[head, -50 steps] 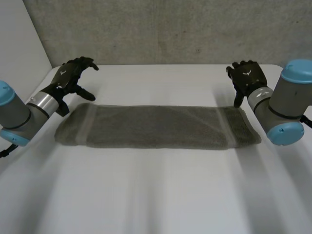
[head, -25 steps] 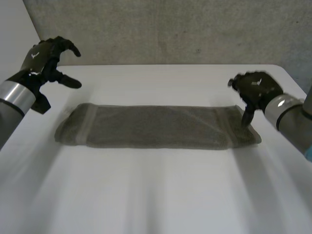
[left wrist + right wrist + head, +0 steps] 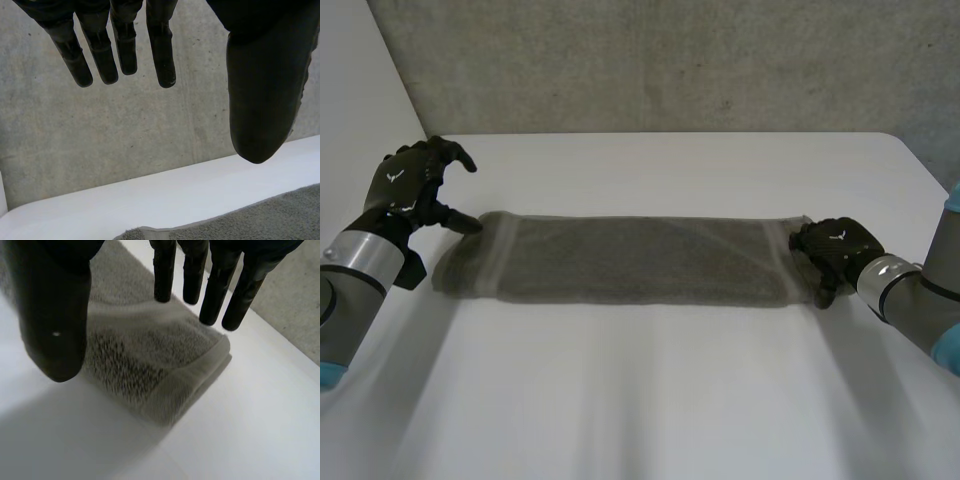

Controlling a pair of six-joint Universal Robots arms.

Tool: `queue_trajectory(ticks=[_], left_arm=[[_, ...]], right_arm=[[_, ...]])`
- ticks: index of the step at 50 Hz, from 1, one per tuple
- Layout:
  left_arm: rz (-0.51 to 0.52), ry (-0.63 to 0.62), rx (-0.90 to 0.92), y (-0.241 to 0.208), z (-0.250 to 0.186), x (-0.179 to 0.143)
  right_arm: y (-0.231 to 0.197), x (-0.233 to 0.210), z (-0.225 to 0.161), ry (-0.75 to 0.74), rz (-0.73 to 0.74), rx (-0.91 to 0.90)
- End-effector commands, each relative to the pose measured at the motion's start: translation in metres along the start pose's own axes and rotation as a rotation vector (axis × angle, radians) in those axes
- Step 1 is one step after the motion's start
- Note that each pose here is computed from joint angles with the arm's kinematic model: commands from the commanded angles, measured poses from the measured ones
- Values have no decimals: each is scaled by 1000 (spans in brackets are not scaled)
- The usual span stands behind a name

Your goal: Fold the towel.

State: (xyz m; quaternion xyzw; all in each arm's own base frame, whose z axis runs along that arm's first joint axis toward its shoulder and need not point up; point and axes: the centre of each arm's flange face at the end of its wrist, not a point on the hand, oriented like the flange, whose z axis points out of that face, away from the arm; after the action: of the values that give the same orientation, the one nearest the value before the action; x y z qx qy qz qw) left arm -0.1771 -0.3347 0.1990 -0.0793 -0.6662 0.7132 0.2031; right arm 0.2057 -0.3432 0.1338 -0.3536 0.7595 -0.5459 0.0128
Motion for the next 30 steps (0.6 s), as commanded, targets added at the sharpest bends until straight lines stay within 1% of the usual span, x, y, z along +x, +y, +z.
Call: queue_trajectory(ticks=[1,10,18,20,21,23,24,25,26,28,29,30], left_arm=[[12,4,12,1,-1,0],[10,2,8,3,-2,0],[12,2,12,4,-2,0],[15,6,20,4,-2,0],[15,6,20,4,-2,0],[15,6,22,4,-2,0],[15,4,22,4,-2,0],[14,5,23,4,-2,0],[14,5,23,4,-2,0],[15,2,24,3,-2,-1],[15,2,24,3,-2,-1],[15,2,25,3,-2,-1]], right_arm=[[9,0,6,2,-54,-6],[14,8,12,16,-46,-9],[14,35,15,81,-39,-6],[18,56,16,126,-28,-19],[18,56,16,126,-28,-19],[26,82,14,177,-34,-45],[26,82,14,177,-34,-45],[29,96,11,204,-45,-61],[29,97,11,204,-45,-62],[35,128,4,260,-83,-99],[35,128,4,260,-83,-99],[34,141,1,282,-111,-112]])
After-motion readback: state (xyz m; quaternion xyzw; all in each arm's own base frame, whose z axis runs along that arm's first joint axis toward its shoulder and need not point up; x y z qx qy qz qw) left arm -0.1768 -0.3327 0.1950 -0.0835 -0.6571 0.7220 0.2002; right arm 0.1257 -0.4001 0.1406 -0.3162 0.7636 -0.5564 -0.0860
